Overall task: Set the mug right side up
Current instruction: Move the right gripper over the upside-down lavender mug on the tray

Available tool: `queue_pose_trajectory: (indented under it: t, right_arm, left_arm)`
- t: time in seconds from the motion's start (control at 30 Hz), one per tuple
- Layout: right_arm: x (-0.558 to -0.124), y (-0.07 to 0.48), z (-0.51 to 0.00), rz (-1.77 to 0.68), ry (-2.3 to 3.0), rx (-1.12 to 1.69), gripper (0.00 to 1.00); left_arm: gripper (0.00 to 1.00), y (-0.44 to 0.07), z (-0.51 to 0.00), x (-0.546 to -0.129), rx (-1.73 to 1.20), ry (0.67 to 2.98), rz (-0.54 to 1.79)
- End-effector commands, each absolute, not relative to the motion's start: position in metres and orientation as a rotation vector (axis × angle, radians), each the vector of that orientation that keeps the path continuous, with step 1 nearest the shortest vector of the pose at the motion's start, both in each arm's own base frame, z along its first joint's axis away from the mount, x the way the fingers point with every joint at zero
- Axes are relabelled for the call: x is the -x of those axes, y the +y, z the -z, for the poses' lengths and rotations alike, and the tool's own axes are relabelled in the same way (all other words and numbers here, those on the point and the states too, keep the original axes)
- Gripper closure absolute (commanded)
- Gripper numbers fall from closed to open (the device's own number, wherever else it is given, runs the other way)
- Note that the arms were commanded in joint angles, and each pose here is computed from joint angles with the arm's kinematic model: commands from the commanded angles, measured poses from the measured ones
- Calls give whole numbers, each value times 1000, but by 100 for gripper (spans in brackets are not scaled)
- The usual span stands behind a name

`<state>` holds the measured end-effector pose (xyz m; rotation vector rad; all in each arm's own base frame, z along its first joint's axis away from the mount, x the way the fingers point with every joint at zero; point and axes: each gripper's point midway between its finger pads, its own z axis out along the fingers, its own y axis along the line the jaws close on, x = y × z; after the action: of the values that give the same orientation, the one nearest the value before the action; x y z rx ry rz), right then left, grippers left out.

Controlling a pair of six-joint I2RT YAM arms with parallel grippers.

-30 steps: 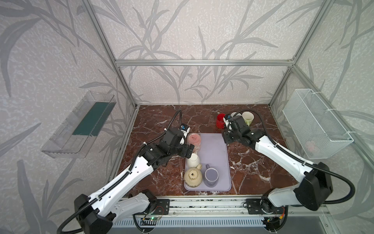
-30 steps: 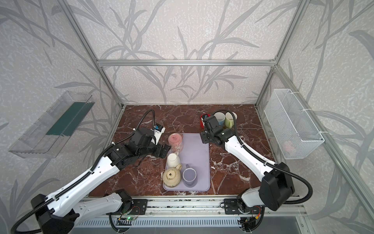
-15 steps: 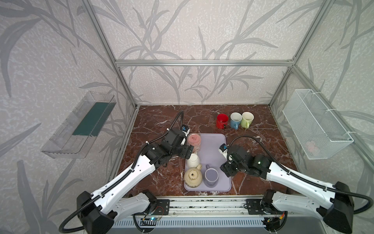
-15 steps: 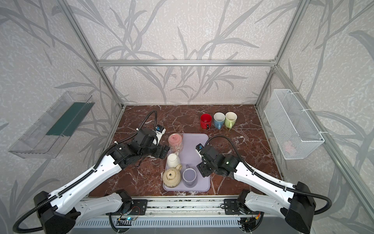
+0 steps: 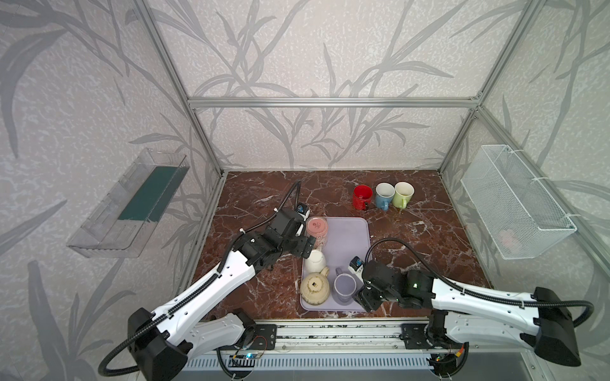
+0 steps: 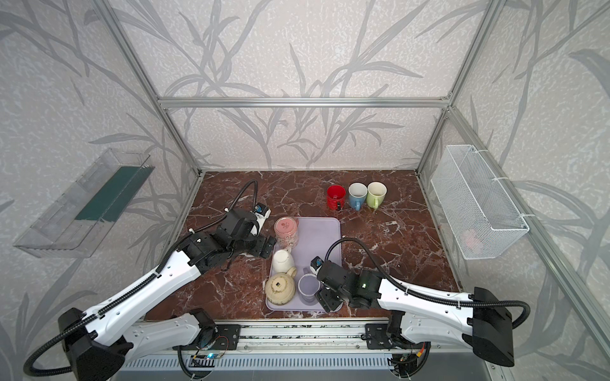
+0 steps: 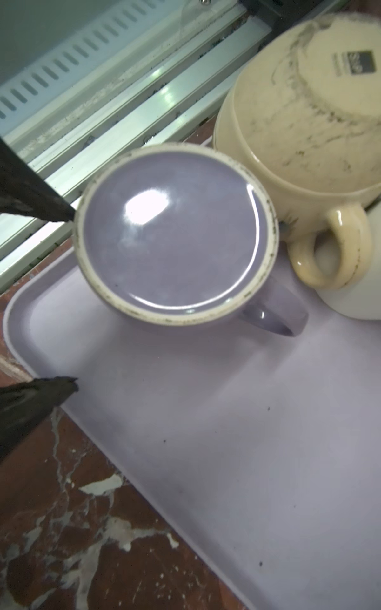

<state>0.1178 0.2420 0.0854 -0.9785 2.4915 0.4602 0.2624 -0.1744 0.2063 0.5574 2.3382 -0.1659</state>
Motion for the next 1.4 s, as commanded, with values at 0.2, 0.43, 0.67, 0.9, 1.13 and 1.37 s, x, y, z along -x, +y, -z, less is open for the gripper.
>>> queue_pose_trajectory:
  t: [0.2, 0.43, 0.67, 0.9, 1.13, 1.37]
  right_arm:
    - [-121, 266, -87, -549, 2469, 870, 26]
    - [-142, 255, -87, -415, 2477, 748, 26]
    - [-171, 236, -81, -361, 2529, 617, 27]
    - [-213, 229, -92, -379, 2512, 533, 27]
    - [-228, 232, -94, -416, 2542, 535, 28]
    - [-199, 242, -106, -509, 2484, 597, 28]
  left_arm:
    - [6, -174, -216, -263, -567, 2317, 148]
    - [6, -173, -218, -263, -566, 2309, 148]
    - [6, -174, -219, -261, -573, 2306, 154]
    - [6, -178, -217, -259, -583, 2310, 171]
    - [13, -182, -214, -256, -616, 2317, 166]
    - [14, -183, -213, -256, -631, 2316, 158]
